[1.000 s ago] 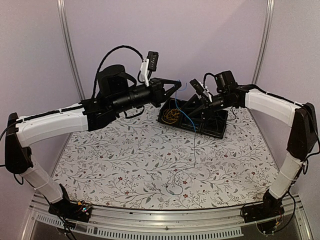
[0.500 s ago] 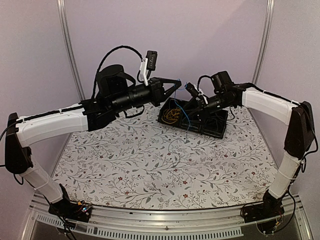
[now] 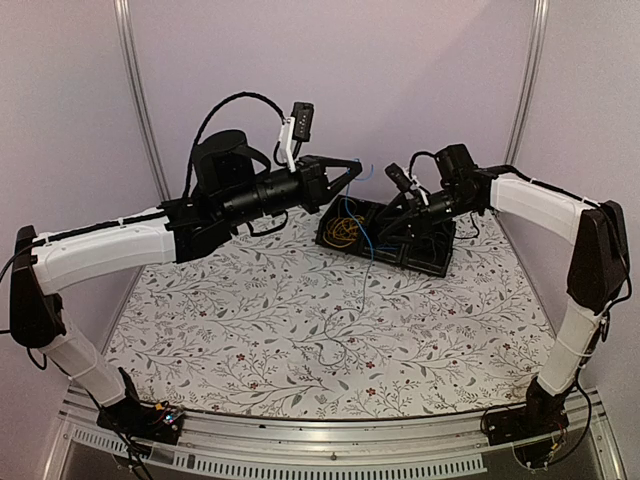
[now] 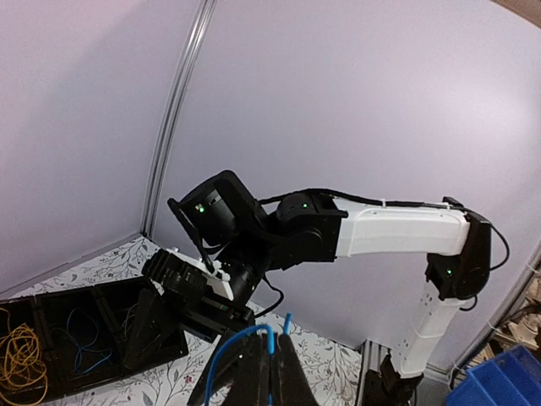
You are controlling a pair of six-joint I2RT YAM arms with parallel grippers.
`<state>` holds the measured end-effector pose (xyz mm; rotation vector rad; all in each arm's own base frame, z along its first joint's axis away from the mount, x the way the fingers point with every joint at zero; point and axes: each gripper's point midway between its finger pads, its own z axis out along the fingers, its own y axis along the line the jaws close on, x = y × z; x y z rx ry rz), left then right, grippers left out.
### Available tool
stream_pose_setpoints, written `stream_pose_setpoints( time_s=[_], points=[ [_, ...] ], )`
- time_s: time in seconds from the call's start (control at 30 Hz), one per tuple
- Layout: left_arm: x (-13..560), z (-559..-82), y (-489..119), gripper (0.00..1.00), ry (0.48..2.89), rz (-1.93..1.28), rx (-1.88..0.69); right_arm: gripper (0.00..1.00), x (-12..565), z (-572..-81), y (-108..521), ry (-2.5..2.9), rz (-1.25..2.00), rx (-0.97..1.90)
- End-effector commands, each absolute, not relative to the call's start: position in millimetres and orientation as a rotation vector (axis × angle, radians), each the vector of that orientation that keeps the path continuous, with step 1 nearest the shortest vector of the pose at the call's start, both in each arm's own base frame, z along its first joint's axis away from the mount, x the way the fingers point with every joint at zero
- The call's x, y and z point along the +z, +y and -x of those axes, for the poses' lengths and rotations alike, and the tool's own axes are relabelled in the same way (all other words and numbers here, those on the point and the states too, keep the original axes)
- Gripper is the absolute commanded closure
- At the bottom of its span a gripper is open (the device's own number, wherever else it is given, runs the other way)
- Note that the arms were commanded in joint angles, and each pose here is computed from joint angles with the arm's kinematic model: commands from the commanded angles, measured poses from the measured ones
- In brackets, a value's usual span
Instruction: Untangle the cables
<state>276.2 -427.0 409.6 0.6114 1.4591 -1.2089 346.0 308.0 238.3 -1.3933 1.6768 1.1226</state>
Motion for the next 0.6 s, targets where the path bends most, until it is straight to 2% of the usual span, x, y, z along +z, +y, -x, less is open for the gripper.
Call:
stream_pose_setpoints(
  time_s=[0.0, 0.17, 0.3, 0.57],
  points=[
    [425.7, -273.7, -415.7, 1.0, 1.412, -0.59, -1.224, 0.19, 256.8, -298.2, 323.6, 1.538, 1.52, 1.227],
    [425.5, -273.5, -413.4, 1.0, 1.413, -0.582, -1.22, 0.19, 243.4, -270.0, 342.6, 1.511, 1.607, 1.305],
    [424.6, -272.8, -412.6, 1.0, 1.417, -0.584, -1.217, 0.26, 243.9, -267.3, 349.0, 1.495, 1.613, 1.327],
    [429.1, -270.3, -411.0, 1.0, 1.409, -0.582, -1.231, 0.26, 227.0, -308.7, 337.5, 1.626, 1.549, 1.11]
  ],
)
